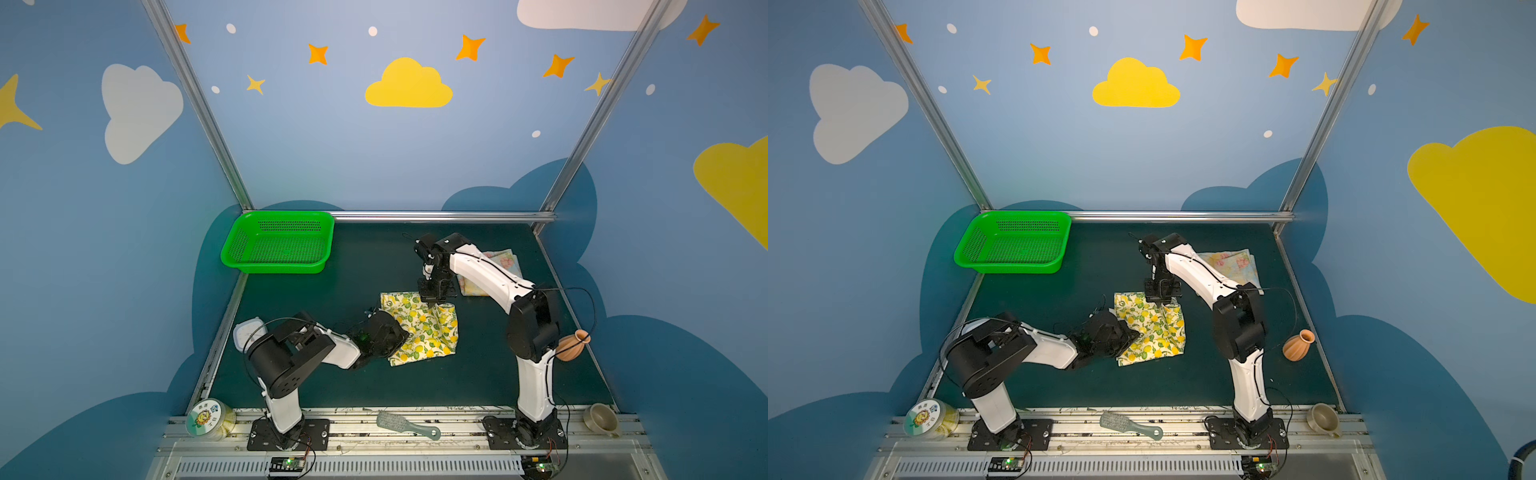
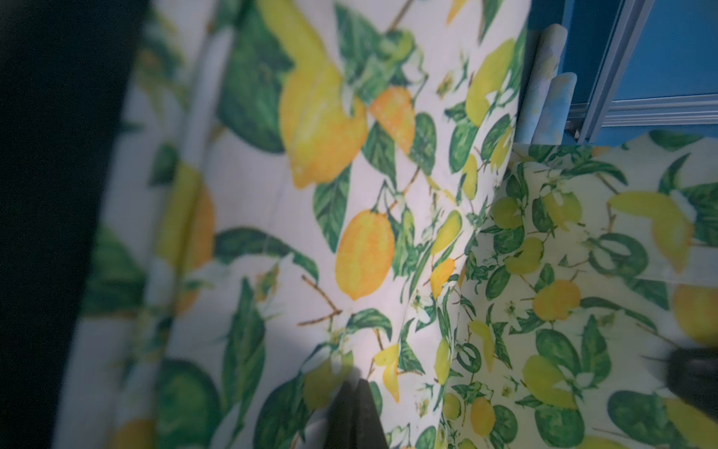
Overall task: Fold and stack skirts
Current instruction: Fold the skirt at the center of the table.
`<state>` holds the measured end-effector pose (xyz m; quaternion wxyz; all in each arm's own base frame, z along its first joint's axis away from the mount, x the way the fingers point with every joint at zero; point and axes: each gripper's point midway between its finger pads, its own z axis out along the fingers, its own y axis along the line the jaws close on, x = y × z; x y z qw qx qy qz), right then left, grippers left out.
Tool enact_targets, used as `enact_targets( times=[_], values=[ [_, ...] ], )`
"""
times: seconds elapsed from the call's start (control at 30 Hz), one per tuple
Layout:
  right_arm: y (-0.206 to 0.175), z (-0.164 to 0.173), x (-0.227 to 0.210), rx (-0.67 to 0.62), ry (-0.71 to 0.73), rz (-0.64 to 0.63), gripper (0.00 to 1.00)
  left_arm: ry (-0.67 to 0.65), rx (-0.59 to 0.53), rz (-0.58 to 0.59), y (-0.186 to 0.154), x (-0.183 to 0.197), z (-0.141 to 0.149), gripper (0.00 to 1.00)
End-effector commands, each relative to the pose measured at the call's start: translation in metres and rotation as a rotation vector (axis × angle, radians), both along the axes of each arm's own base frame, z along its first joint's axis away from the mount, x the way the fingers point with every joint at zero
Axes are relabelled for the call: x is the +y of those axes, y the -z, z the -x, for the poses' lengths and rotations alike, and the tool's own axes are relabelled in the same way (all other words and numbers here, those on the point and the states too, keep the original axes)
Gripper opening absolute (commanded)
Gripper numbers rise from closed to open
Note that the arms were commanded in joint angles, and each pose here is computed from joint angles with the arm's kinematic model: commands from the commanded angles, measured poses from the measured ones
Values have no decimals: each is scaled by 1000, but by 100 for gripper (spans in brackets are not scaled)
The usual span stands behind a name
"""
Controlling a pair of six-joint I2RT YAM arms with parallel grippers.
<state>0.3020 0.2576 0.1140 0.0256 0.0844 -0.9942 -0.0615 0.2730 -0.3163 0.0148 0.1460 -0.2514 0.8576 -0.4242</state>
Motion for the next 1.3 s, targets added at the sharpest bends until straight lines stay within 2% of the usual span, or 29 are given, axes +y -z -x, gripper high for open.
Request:
enact_targets(
  times=[0.0,0.4,0.57,0.63,0.73,0.83,1.07,1.27],
  values=[
    [-12,13,8,10,17,-32,0,-32,217,-215,73,44,42,4],
    [11,20,31,15,69,-84,0,5,132,-209,52,33,33,4],
    [13,17,28,-5,69,-67,0,13,81,-191,22,30,26,4],
    [13,16,27,-10,68,-65,0,23,55,-230,3,34,21,4],
    [16,16,26,-15,68,-51,0,49,-6,-362,-22,51,14,4],
    [18,17,26,-14,70,-51,0,75,-60,-429,-35,61,6,4],
    [17,19,26,-20,73,-47,0,185,-30,-432,-11,49,3,4],
    [10,19,29,-29,94,-71,0,197,10,-420,15,45,8,4]
  ],
)
